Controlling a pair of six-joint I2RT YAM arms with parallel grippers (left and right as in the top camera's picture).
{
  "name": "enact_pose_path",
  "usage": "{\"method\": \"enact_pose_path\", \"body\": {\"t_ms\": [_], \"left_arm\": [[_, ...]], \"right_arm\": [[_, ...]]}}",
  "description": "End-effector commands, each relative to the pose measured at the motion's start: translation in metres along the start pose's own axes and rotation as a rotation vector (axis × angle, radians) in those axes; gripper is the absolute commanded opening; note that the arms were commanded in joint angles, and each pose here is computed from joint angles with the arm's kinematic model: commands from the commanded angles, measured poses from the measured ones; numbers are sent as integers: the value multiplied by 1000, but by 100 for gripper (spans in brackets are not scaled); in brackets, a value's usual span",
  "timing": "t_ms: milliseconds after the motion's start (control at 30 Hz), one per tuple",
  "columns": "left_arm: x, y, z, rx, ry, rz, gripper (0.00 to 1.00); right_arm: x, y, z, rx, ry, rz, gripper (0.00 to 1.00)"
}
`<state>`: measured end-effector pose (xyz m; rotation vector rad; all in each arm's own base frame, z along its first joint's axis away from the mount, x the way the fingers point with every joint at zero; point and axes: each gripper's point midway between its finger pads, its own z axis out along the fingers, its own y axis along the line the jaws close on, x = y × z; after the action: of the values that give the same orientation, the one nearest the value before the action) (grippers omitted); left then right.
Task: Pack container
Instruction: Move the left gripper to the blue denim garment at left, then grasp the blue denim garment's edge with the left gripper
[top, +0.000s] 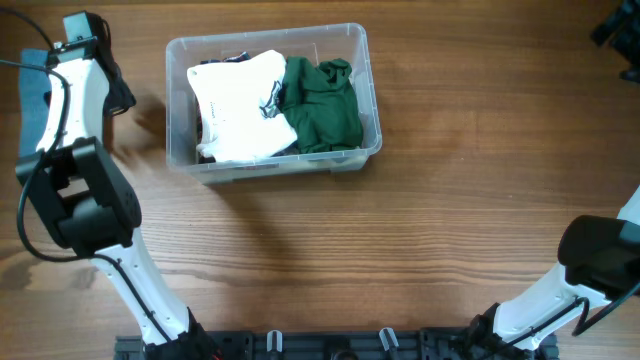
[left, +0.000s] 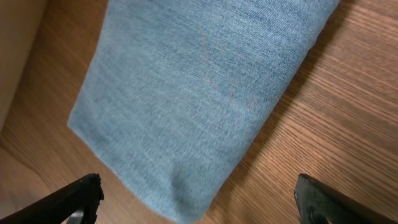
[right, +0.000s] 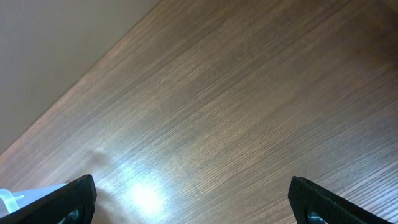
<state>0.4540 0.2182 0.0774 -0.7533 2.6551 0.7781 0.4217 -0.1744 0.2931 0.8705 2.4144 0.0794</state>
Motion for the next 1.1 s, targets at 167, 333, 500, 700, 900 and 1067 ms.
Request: {"method": "enact_pose_path", "body": {"t_ms": [167,333,500,700,900,1067], "left_arm": [[16,-29,42,-102,33,208,100],[14,-30,50,-147,18,257,100],[30,-29,76,-199,68,303,99],[42,-11,108,-343,100,323,99],[51,9,139,-388,129,280,91],[44,12,141,-398,100,248,26]], "right_arm": [[-1,-1,3,10,1,7,100],[-1,-1,3,10,1,7,100],[-1,-1,3,10,1,7,100],[-1,-1,3,10,1,7,100],[0,-1,3,10,1,7,100],[-1,-1,3,10,1,7,100]]}}
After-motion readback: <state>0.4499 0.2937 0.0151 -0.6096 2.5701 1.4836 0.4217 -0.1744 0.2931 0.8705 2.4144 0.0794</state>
